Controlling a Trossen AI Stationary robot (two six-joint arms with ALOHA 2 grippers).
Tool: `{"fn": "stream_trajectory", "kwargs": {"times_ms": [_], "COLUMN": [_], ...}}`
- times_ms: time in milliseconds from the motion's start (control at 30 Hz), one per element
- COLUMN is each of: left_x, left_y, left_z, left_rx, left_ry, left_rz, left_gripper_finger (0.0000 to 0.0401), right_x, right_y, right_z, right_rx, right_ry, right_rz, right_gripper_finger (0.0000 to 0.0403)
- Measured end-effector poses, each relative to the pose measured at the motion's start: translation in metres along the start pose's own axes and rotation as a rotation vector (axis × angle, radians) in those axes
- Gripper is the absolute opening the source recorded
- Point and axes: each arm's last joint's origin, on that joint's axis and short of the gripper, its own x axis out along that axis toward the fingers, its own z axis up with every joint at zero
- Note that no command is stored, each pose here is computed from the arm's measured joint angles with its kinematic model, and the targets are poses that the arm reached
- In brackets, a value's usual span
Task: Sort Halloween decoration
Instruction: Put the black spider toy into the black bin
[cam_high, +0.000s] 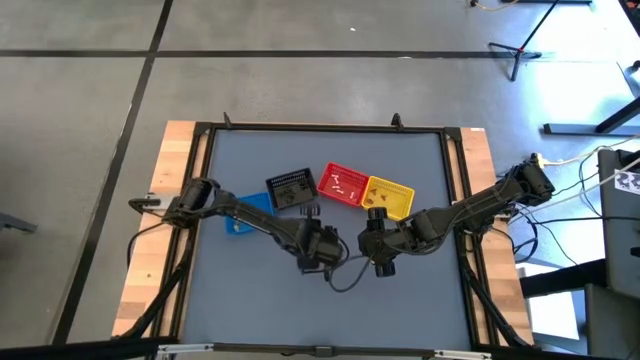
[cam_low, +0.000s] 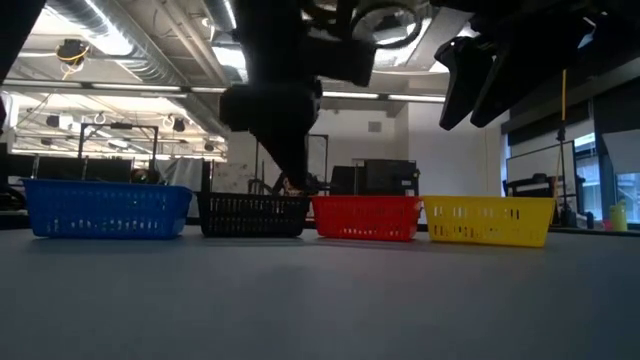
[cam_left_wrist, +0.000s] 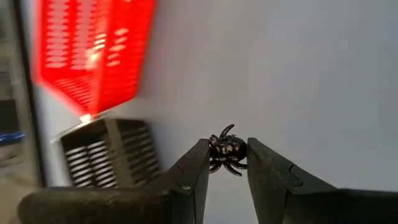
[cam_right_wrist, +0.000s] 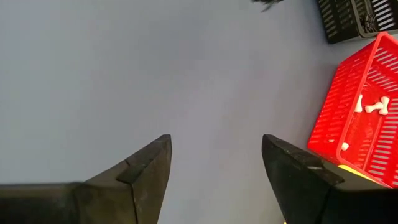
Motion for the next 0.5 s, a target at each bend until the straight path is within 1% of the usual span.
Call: {"fn": "stream_trajectory", "kwargs": {"times_ms": [133,300,400,500], "left_x": [0.003,0.010,0.015,0.022], "left_y": [0.011,0.029,0.040,0.053], "left_z": [-0.005,-0.011,-0.012,-0.013], "left_rx": [0.028,0.053,0.049,0.029], "left_ry": [0.053,0.126,0.158,0.191], "left_rz": [0.113,0.216,0.257,0.264], "left_gripper_finger": [0.0085,0.0085,0.0085,0.0085], "right_x": [0.000,0.000,0.000,0.000], "right_y": [0.000,0.000,0.000,0.000], "right_z": [0.000,0.000,0.000,0.000], "right_rx": [0.000,0.000,0.000,0.000], "right_ry": [0.000,0.000,0.000,0.000], "right_rz": [0.000,0.000,0.000,0.000], "right_gripper_finger": [0.0248,0.0248,0.0248,0.0248]}}
